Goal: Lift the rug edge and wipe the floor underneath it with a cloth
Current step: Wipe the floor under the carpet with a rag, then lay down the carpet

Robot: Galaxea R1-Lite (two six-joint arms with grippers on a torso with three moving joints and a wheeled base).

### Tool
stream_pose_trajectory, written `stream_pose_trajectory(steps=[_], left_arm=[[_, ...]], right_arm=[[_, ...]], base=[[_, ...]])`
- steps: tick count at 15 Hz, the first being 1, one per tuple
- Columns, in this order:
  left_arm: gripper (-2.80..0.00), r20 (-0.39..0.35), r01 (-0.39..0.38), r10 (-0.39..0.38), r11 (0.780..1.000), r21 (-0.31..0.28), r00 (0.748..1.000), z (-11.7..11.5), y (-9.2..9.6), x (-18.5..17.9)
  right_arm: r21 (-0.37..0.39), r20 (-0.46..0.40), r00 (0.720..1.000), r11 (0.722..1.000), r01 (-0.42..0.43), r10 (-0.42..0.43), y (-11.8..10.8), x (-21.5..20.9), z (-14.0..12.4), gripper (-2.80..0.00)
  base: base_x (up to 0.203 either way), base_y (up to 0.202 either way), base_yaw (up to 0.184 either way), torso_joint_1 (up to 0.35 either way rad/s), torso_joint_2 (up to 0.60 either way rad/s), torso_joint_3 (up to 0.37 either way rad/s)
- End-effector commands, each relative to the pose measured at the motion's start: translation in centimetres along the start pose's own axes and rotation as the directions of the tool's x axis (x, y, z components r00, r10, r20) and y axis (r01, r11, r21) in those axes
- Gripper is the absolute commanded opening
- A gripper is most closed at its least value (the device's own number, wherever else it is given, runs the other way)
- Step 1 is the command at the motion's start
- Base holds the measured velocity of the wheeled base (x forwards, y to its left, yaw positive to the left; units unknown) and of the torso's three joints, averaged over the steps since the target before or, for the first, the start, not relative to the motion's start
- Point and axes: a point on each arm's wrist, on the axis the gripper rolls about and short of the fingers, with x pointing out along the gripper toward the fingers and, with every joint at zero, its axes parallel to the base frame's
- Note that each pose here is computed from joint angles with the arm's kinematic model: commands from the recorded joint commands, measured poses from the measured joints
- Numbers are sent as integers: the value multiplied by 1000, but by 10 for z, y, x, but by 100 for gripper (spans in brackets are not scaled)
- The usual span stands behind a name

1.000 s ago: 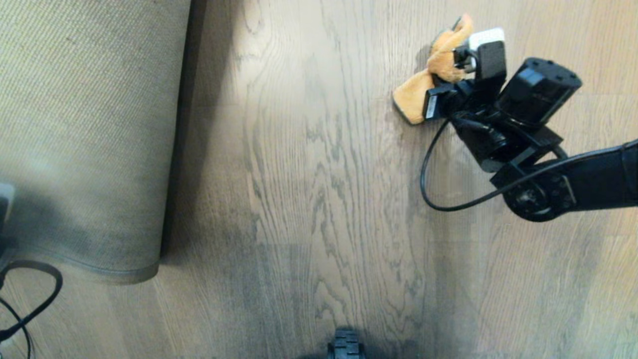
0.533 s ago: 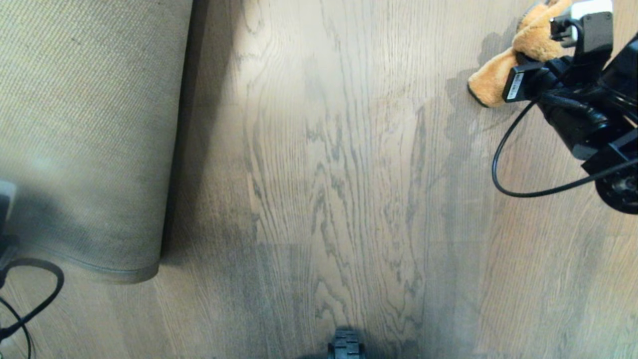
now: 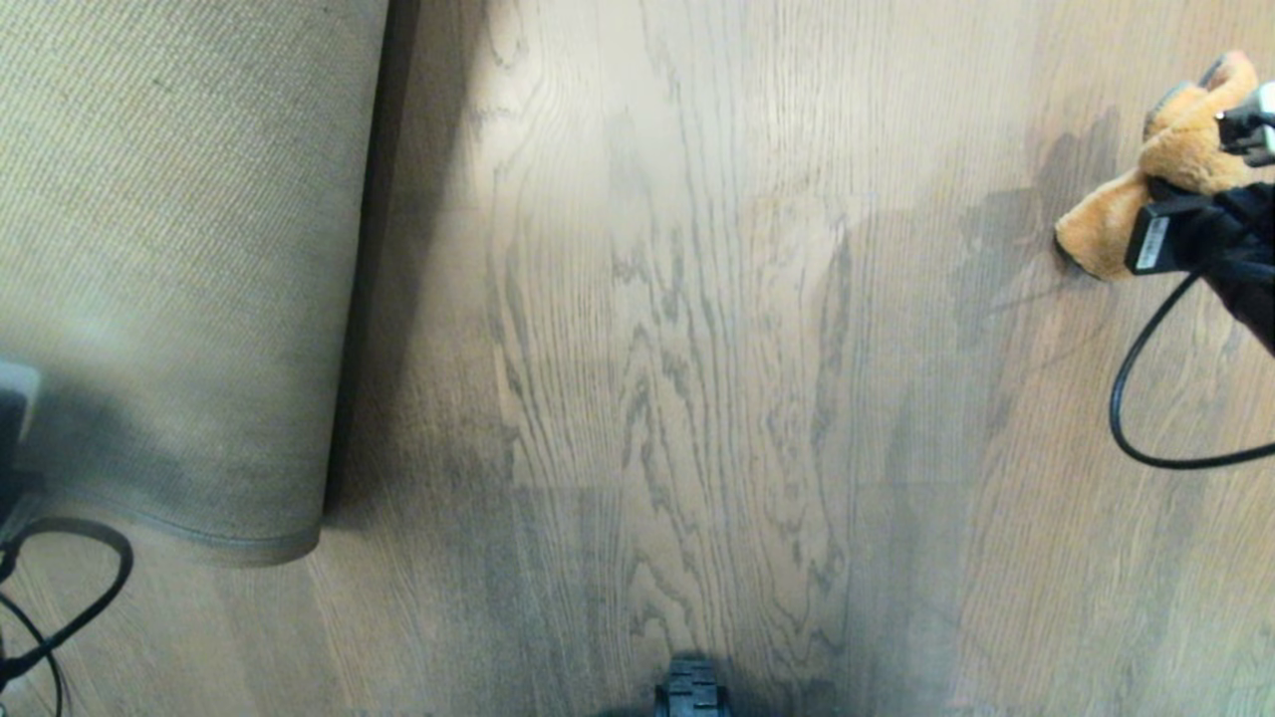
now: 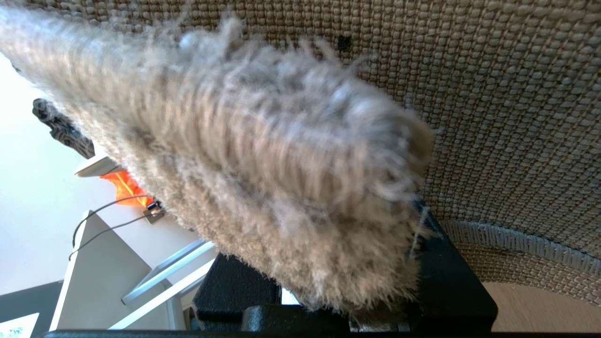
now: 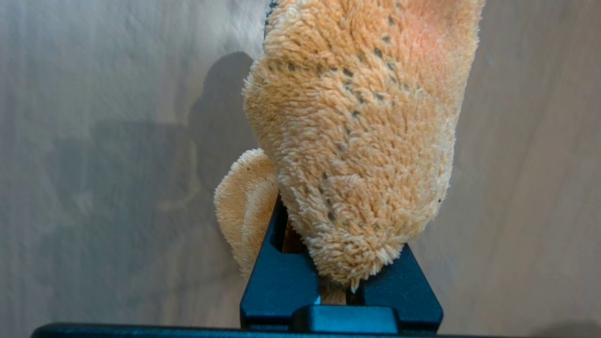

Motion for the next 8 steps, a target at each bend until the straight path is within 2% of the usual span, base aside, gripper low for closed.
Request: stream_pose_trajectory(steps=[1, 6, 8], left_arm=[[-280, 18, -28, 29, 999, -22, 999, 2, 3, 0], [-280, 18, -28, 29, 999, -22, 999, 2, 3, 0], [-280, 18, -28, 29, 999, -22, 999, 2, 3, 0]], right_arm=[[-25, -19, 999, 999, 34, -34, -25, -19, 1, -280], [-76, -110, 992, 996, 48, -56, -63, -39, -30, -280], [-90, -181, 982, 995, 34, -50, -76, -52, -54, -280]], base=[[0, 0, 0, 0, 0, 0], [0, 0, 0, 0, 0, 0], [0, 0, 0, 0, 0, 0]])
